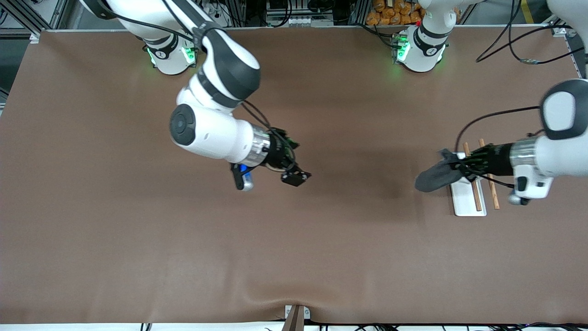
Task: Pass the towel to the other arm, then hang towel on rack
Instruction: 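Drape the towel over the wooden rods with the left gripper while the right gripper retracts, then open the left gripper and raise it away from the rack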
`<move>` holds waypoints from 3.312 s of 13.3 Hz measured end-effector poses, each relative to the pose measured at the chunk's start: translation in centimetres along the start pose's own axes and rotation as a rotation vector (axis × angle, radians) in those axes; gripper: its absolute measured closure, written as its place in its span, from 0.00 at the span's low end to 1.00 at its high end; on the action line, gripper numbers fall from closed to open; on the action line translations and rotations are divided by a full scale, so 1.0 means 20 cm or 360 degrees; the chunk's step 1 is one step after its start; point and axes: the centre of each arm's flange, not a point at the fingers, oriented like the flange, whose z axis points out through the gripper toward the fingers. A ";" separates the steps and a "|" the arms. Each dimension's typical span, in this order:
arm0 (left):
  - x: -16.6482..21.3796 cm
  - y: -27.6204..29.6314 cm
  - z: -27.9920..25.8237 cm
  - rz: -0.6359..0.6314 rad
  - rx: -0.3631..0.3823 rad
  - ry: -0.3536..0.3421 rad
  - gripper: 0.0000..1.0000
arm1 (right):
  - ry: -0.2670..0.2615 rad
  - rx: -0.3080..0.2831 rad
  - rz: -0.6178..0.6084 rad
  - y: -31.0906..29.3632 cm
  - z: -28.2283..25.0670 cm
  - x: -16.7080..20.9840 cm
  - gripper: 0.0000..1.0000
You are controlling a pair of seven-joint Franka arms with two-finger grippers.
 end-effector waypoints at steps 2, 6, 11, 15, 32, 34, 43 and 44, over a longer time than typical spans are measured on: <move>0.19 -0.22 -0.01 0.0080 -0.0024 -0.0030 0.93 | 0.0168 -0.0121 -0.0037 0.05 -0.15 0.13 0.00; 0.45 -0.55 0.01 0.0307 -0.0090 -0.0075 0.93 | 0.0257 -0.0271 -0.0072 0.18 -0.56 0.38 0.00; 0.69 -0.91 0.04 0.0612 -0.0193 -0.0079 0.86 | 0.0334 -0.0535 -0.0661 0.37 -0.91 0.55 0.00; 0.78 -0.98 0.10 0.0674 -0.0223 -0.0071 0.61 | 0.0519 -0.0643 -0.0863 0.45 -1.10 0.66 0.00; 0.09 -0.31 -0.40 0.0750 -0.0007 0.0150 0.00 | 0.0578 -0.0732 -0.1646 1.02 -1.60 0.95 0.00; -0.15 -0.10 -0.44 0.0759 0.0148 0.0258 0.00 | 0.0558 -0.0751 -0.1760 1.04 -1.64 1.01 0.00; -0.71 0.20 -0.61 0.0963 0.0380 0.0553 0.00 | 0.0598 -0.0712 -0.1704 1.03 -1.69 1.01 0.00; -0.75 0.20 -0.62 0.0966 0.0418 0.0560 0.00 | 0.0596 -0.0713 -0.1701 1.03 -1.69 1.01 0.00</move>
